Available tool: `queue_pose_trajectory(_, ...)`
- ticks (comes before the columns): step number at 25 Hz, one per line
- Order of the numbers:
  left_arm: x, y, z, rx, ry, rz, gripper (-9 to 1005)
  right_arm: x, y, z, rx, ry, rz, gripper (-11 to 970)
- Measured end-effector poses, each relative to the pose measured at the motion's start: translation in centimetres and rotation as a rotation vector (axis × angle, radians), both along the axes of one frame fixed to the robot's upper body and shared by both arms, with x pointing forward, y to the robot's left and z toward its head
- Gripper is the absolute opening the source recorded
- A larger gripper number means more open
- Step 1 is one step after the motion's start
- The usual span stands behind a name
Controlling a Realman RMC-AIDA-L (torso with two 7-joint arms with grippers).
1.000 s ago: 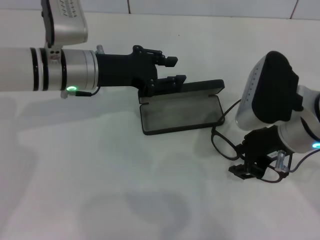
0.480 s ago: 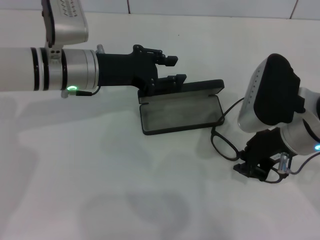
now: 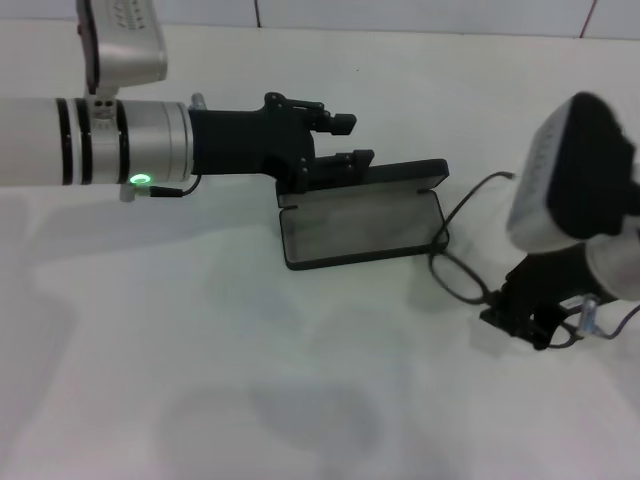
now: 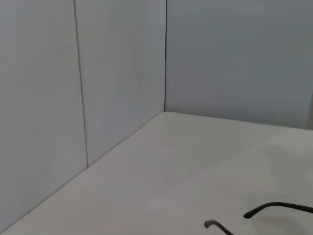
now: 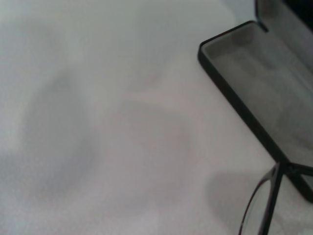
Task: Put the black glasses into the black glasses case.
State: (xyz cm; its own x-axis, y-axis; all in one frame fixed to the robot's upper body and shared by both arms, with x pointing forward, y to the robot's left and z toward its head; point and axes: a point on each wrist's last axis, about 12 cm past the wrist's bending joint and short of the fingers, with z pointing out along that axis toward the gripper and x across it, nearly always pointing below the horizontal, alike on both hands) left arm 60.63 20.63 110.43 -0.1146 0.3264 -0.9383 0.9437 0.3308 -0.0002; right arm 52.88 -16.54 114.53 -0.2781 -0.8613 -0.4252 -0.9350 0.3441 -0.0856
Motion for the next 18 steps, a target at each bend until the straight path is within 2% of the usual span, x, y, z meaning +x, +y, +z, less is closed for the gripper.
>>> queue_pose_trajectory(5, -0.9, 0.5, 0.3, -0.078, 0.001, -0.02, 481, -0.2, -2.3, 1.3, 0.105, -0.008, -0.001, 108)
queue_pose_trajectory(10, -2.5, 0.4, 1.2, -0.208, 0.007, -0.116, 481, -1.3, -5.4, 2.0, 0.33, 0.0, 0.083, 108)
queue_pose_trajectory(14, -3.7, -0.2, 1.7, -0.297, 0.029, -0.208, 481, -2.3, -8.1, 0.8, 0.558, -0.02, 0.191, 109)
queue_pose_trajectory(18, -4.0, -1.5, 2.1, -0.35, 0.069, -0.267, 481, -2.9, -9.7, -1.6, 0.705, -0.096, 0.247, 109)
